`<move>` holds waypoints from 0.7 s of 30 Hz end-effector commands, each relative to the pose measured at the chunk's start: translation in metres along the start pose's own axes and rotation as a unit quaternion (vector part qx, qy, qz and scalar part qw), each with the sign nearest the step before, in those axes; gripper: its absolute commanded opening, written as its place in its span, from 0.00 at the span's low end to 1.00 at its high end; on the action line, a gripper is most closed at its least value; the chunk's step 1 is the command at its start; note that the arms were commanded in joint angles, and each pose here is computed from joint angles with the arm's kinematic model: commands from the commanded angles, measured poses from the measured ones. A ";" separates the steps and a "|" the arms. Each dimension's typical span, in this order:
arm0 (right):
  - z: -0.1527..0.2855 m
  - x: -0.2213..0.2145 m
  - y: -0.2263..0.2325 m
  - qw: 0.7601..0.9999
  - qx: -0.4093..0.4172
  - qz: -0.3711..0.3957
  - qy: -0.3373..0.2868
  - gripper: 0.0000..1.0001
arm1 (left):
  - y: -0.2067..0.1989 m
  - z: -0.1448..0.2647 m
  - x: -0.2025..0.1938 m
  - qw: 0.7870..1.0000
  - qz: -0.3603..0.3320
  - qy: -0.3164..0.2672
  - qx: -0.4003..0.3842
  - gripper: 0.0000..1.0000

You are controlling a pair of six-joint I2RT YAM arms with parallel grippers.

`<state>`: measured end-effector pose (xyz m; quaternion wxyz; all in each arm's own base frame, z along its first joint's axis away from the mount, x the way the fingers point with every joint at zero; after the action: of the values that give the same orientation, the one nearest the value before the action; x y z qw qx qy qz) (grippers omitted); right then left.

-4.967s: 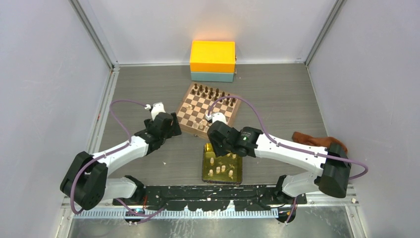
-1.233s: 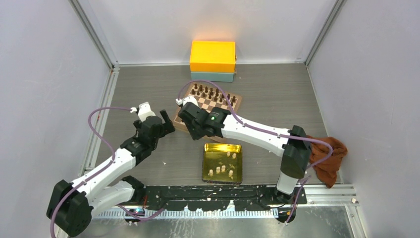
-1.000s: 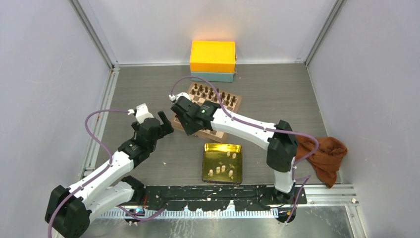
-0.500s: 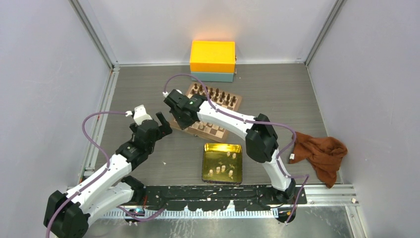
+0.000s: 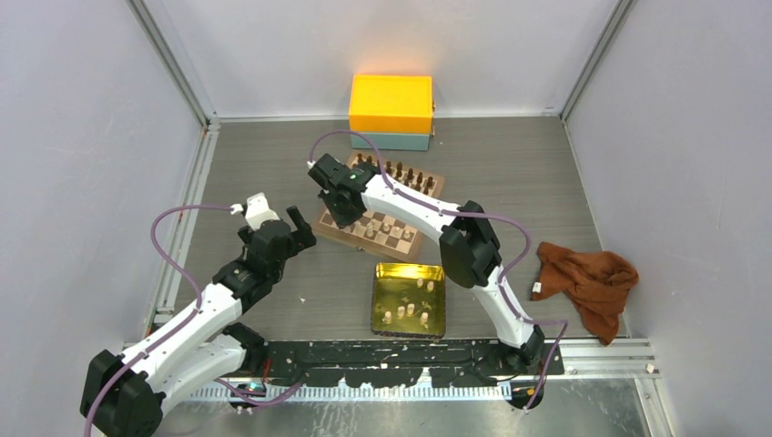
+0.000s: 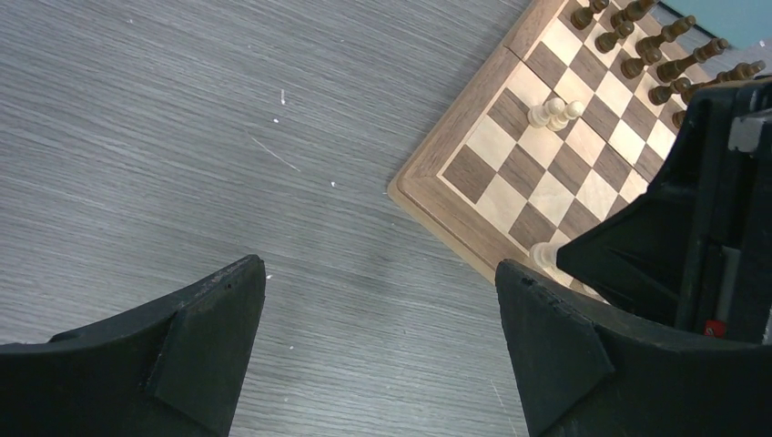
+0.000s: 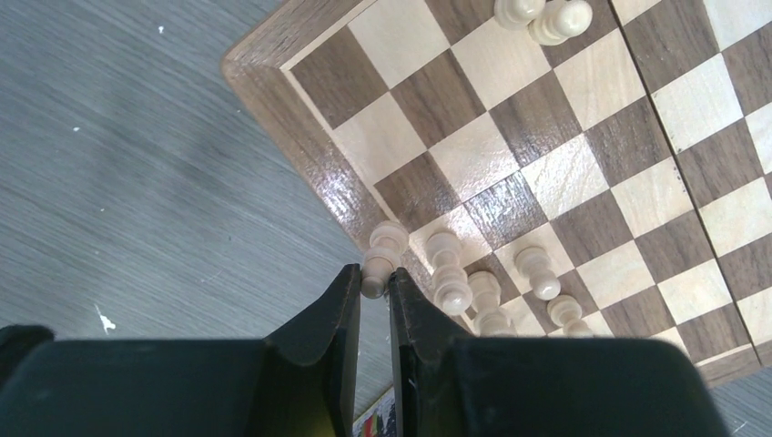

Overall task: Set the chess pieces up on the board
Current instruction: Place the chess piece on the chessboard.

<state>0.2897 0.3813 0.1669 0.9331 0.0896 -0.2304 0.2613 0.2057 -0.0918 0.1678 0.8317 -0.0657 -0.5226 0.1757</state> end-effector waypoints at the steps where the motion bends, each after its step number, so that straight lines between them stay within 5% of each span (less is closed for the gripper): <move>1: 0.008 0.018 -0.001 1.000 0.019 0.005 -0.022 0.01 | -0.001 0.000 0.006 1.000 0.006 -0.024 0.000 0.98; 21: -0.007 0.022 -0.013 0.999 0.032 -0.004 -0.014 0.01 | -0.002 -0.005 0.003 1.000 -0.001 -0.021 0.004 0.98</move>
<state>0.3094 0.3752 0.1528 0.9384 0.0984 -0.2098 0.2562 0.2065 -0.0918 0.1629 0.8353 -0.0587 -0.5185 0.1733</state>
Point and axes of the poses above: each gripper's point midway between its finger pads, its own z axis back along the fingers, its own y axis along the line the jaws close on, x = y × z, the point moved 8 cm from there along z, back along the fingers, and after that the axes turned 2 degrees about -z, right-handed, at the moved point
